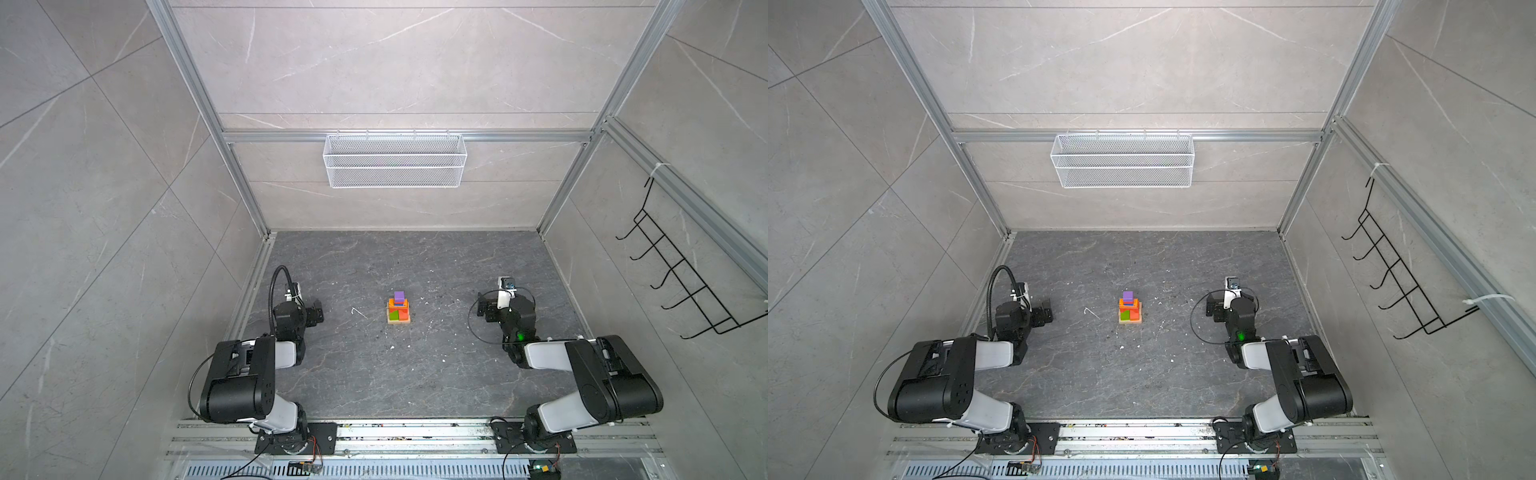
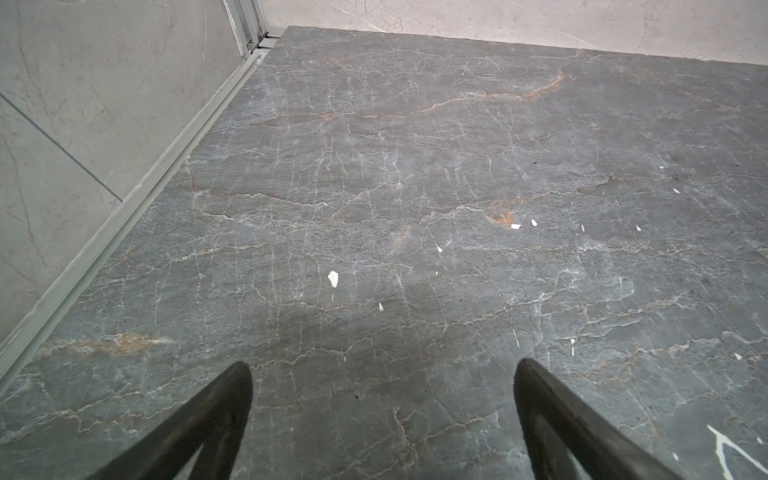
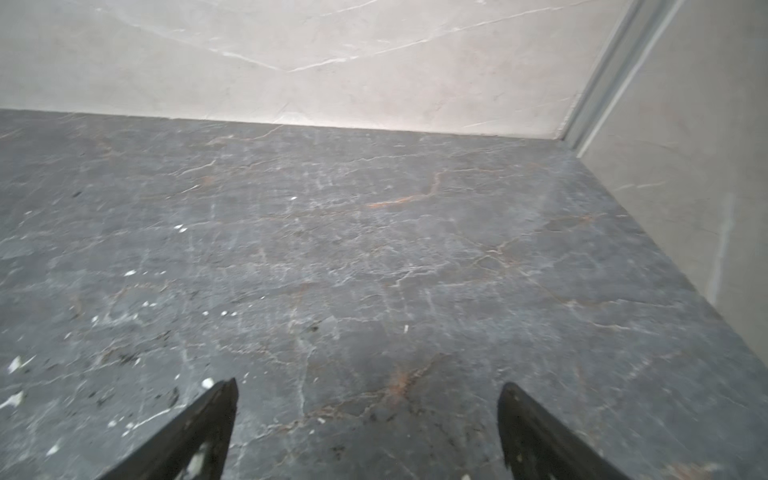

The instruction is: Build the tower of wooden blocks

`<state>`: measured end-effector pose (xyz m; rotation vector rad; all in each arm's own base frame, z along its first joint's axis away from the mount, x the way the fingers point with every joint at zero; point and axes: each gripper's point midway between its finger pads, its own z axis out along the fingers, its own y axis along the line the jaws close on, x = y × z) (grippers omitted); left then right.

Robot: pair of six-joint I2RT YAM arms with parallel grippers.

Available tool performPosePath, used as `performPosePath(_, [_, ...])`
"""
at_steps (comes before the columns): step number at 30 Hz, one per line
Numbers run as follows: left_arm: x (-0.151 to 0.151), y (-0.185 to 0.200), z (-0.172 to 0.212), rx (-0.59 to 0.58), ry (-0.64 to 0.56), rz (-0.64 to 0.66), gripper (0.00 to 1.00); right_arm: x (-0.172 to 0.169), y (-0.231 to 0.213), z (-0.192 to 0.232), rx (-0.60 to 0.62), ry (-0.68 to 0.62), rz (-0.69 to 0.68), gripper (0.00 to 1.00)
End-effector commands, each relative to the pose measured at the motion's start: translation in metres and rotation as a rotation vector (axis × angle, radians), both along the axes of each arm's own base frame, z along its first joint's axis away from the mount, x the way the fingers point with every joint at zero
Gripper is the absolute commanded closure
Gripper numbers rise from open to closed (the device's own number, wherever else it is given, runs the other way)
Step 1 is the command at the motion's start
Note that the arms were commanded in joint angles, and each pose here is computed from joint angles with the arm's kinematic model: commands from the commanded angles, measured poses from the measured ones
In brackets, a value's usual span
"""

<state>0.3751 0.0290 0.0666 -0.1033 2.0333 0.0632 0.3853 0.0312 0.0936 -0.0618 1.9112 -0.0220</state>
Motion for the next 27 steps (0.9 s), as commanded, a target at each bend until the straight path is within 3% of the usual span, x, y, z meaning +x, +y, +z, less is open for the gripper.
performPosePath(1, [0.0097,-0.0032,0.0182,-0.002,-0.067,-0.022,0.0,0.0001,-0.0188,-0.0009,0.054,-0.001,-0.064,0.01])
performPosePath(5, [0.0095,-0.0031,0.0178,-0.002,-0.066,-0.022,0.0,-0.0001,-0.0254,0.0008,0.03,-0.01,-0.115,0.01])
performPosePath(27, [0.0099,-0.0031,0.0185,-0.001,-0.068,-0.022,0.0,0.0005,-0.024,0.0002,0.02,-0.005,-0.115,0.01])
